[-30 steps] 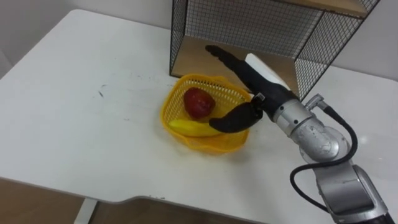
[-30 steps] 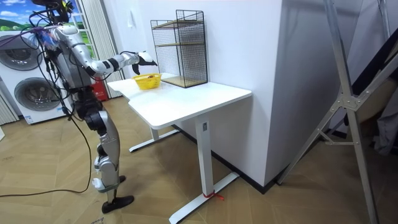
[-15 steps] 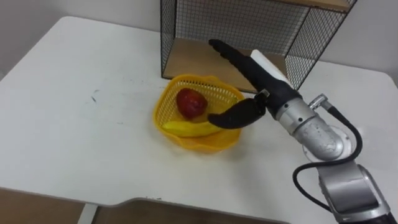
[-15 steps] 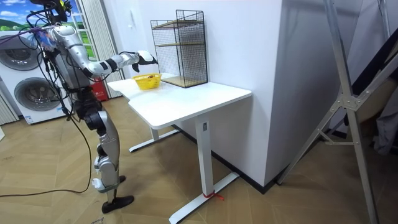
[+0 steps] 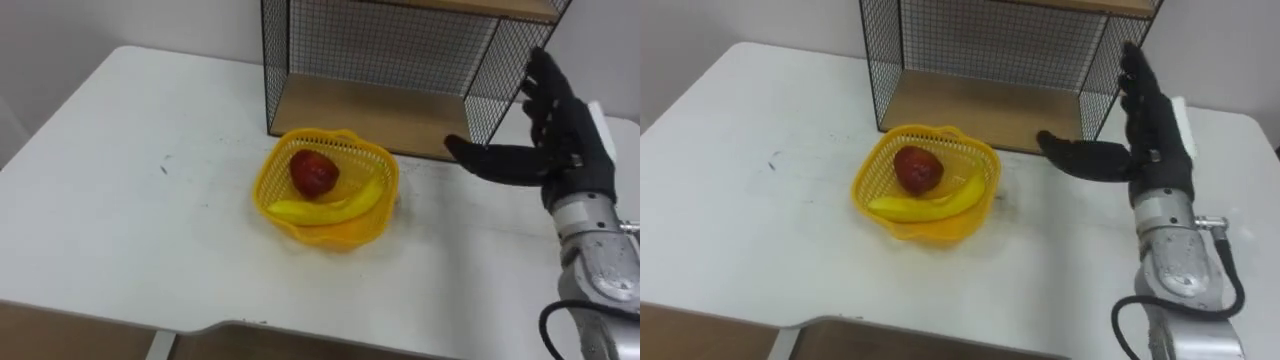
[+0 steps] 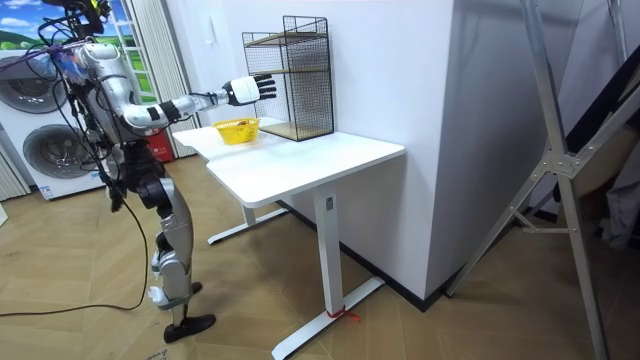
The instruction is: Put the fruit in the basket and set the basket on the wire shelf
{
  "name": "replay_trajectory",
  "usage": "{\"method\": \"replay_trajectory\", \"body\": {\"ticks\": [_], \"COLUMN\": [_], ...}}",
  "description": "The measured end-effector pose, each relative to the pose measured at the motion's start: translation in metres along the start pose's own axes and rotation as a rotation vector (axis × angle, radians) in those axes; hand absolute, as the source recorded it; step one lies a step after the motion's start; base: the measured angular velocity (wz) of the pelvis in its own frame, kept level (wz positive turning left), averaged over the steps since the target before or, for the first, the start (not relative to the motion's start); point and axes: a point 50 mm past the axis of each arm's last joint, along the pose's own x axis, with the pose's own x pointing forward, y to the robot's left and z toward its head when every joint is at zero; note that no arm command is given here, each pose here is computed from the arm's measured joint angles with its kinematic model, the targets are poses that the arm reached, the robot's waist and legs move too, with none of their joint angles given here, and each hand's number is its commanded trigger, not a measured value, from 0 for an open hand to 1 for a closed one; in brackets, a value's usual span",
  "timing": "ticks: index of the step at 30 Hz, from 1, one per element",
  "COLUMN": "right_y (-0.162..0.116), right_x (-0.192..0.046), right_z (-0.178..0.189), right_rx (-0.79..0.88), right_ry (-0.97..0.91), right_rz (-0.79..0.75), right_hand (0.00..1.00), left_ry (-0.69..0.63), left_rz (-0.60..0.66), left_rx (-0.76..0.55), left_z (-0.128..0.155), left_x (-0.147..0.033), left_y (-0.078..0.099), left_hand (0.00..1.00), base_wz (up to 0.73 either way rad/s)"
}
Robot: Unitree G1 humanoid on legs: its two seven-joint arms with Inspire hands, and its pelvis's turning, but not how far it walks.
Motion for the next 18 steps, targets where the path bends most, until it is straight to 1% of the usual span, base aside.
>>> {"method": "replay_trajectory", "body": {"ticks": [1, 2, 3, 5, 6, 8, 9, 12, 13, 14, 15, 17, 18], "right_y": [-0.007, -0.013, -0.017, -0.026, -0.028, -0.034, -0.035, -0.040, -0.040, -0.043, -0.045, -0.051, -0.052], "right_x": [-0.003, -0.006, -0.008, -0.018, -0.022, -0.031, -0.032, -0.039, -0.039, -0.038, -0.038, -0.038, -0.038], "right_z": [-0.004, -0.007, -0.008, -0.018, -0.021, -0.031, -0.033, -0.038, -0.038, -0.037, -0.036, -0.032, -0.032], "right_rx": [-0.009, -0.015, -0.018, -0.034, -0.042, -0.078, -0.080, -0.096, -0.096, -0.096, -0.093, -0.090, -0.090], "right_ry": [0.016, 0.027, 0.033, 0.069, 0.081, 0.123, 0.133, 0.159, 0.156, 0.147, 0.139, 0.108, 0.106], "right_rz": [-0.047, -0.096, -0.120, -0.193, -0.204, -0.238, -0.243, -0.277, -0.282, -0.294, -0.302, -0.325, -0.329], "right_hand": [0.00, 0.00, 0.00, 0.00, 0.00, 0.00, 0.00, 0.00, 0.00, 0.00, 0.00, 0.00, 0.00], "left_ry": [-0.043, -0.093, -0.124, -0.245, -0.280, -0.444, -0.485, -0.759, -0.804, -0.886, -0.922, -1.056, -1.092], "left_rz": [0.051, 0.084, 0.096, 0.157, 0.170, 0.214, 0.222, 0.265, 0.268, 0.266, 0.260, 0.223, 0.214], "left_rx": [-0.083, -0.145, -0.175, -0.308, -0.342, -0.426, -0.444, -0.507, -0.521, -0.564, -0.588, -0.668, -0.685], "left_z": [0.014, 0.028, 0.036, 0.069, 0.078, 0.109, 0.116, 0.151, 0.156, 0.166, 0.171, 0.186, 0.189], "left_x": [-0.002, -0.006, -0.010, -0.024, -0.029, -0.050, -0.056, -0.096, -0.103, -0.119, -0.127, -0.155, -0.162], "left_y": [0.001, -0.002, -0.004, -0.006, -0.005, -0.003, -0.004, -0.003, -0.003, -0.001, 0.000, 0.003, 0.004], "left_hand": [0.00, 0.00, 0.00, 0.00, 0.00, 0.00, 0.00, 0.00, 0.00, 0.00, 0.00, 0.00, 0.00], "base_wz": [0.04, 0.00, 0.00, 0.00, -0.06, -0.10, -0.07, -0.01, 0.00, 0.03, 0.04, 0.00, 0.00]}}
